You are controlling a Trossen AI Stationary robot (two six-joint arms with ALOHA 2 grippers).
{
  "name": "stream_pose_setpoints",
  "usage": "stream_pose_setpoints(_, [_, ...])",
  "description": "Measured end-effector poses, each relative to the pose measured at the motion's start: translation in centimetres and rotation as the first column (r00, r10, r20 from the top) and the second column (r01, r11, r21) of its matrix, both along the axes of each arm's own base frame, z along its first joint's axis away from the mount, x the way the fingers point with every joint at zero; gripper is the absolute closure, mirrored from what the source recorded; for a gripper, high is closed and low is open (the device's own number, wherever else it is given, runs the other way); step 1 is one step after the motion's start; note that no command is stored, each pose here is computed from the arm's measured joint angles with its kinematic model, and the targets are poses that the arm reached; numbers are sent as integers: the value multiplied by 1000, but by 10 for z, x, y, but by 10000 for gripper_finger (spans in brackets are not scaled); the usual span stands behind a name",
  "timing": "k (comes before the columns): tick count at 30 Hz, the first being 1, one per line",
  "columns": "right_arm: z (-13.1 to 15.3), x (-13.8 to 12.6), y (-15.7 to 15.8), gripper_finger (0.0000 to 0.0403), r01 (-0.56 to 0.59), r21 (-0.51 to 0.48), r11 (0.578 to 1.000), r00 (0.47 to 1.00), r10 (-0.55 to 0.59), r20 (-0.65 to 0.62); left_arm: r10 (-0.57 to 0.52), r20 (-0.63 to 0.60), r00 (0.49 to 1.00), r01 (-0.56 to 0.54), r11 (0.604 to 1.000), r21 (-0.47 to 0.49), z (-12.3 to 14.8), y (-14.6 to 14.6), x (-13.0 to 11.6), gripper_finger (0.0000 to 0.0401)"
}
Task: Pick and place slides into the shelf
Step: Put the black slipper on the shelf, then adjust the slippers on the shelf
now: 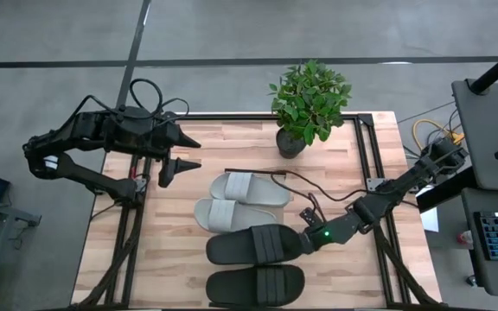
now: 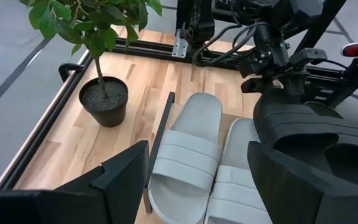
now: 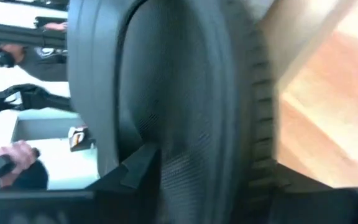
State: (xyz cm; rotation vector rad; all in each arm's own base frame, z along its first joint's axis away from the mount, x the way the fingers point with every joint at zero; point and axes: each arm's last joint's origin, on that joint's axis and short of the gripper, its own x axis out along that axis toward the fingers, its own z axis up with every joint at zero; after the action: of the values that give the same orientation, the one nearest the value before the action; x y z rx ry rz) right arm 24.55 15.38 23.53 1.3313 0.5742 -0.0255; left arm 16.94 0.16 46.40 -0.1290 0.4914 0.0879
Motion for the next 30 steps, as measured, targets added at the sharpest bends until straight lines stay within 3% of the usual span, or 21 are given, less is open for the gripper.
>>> stream_pose_setpoints(5, [0,-5,-4,192,19,-7,1000,999,-19,-48,0,-1,1000,0,1000,1,0,0,0,143])
stream_pose_setpoints(12, [5,-9,-7,158,25,-10,1000,998,-25,-50,0,-1,1000,0,1000,0,0,0,0,143])
stream_pose_setpoints(22, [15,-22,-16,145,27,-39,999,996,-30,-79,0,-2,1000,0,1000,0,0,0,0,143])
stream_pose_setpoints(30, [28,-27,-27,148,106,-79,991,994,-106,0,-1,-3,1000,1,1000,0,0,0,0,143])
